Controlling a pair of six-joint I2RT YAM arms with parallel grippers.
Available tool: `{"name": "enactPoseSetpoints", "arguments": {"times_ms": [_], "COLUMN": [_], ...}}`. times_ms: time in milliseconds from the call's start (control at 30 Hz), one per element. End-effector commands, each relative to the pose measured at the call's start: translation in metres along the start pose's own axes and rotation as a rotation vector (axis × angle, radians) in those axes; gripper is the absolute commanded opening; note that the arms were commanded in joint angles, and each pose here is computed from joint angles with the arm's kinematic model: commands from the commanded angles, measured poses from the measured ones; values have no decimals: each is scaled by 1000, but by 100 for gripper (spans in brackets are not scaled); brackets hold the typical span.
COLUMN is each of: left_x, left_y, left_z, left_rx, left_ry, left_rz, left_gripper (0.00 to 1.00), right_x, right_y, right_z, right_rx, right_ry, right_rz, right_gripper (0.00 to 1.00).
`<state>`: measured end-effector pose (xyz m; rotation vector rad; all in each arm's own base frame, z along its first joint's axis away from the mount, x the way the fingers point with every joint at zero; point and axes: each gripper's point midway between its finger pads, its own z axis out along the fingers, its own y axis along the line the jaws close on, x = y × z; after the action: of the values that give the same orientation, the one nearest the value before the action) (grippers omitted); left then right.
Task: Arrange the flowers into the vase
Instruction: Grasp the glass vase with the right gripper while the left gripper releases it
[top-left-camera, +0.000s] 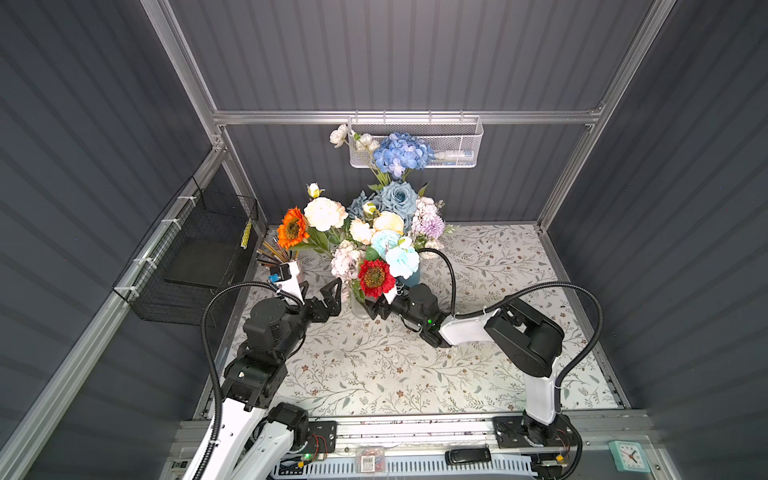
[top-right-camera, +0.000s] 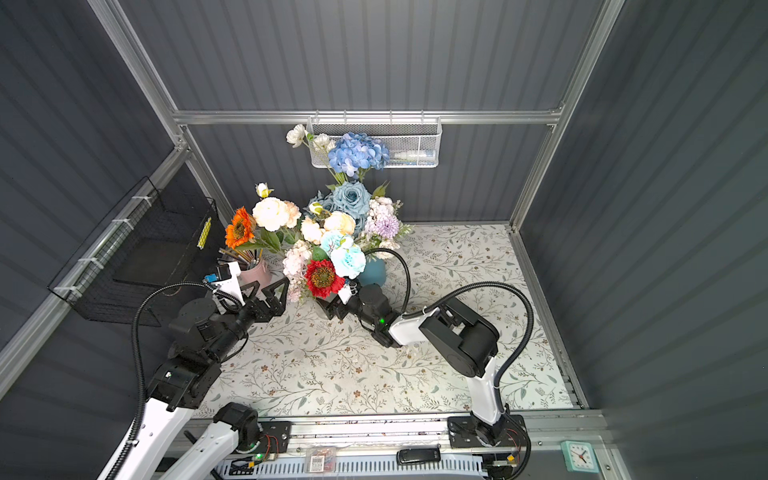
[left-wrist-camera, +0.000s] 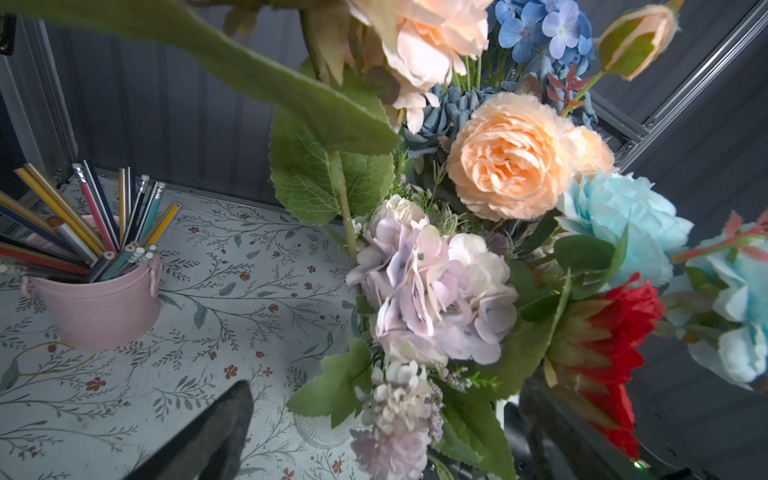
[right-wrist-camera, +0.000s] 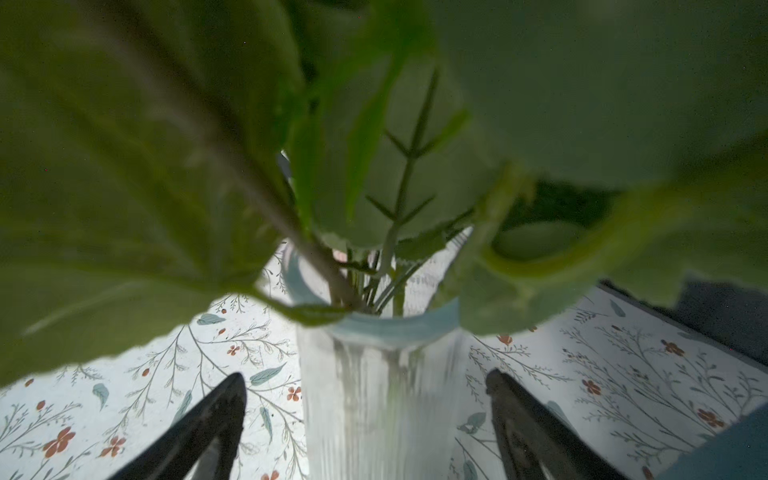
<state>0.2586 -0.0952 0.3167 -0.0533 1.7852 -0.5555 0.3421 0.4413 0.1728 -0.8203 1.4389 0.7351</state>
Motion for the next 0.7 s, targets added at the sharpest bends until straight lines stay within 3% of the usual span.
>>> {"name": "enactPoseSetpoints", "arguments": {"times_ms": [0, 500, 667], "left_x": [12, 24, 23], "left_y": [10, 13, 14], "left_z": [1, 7, 6], "left_rx": [-40, -31, -37], "left_ry": [31, 36, 30], "left_rz": [-7, -36, -39], "left_gripper": [100, 100, 100], "right_x": [-3, -3, -4], "right_y": [-8, -16, -18], "right_z": [13, 41, 36], "right_rx": [47, 96, 115], "right_ry": [-10, -79, -106], "right_rz": [-14, -29, -41], "right_gripper": [94, 91, 77]}}
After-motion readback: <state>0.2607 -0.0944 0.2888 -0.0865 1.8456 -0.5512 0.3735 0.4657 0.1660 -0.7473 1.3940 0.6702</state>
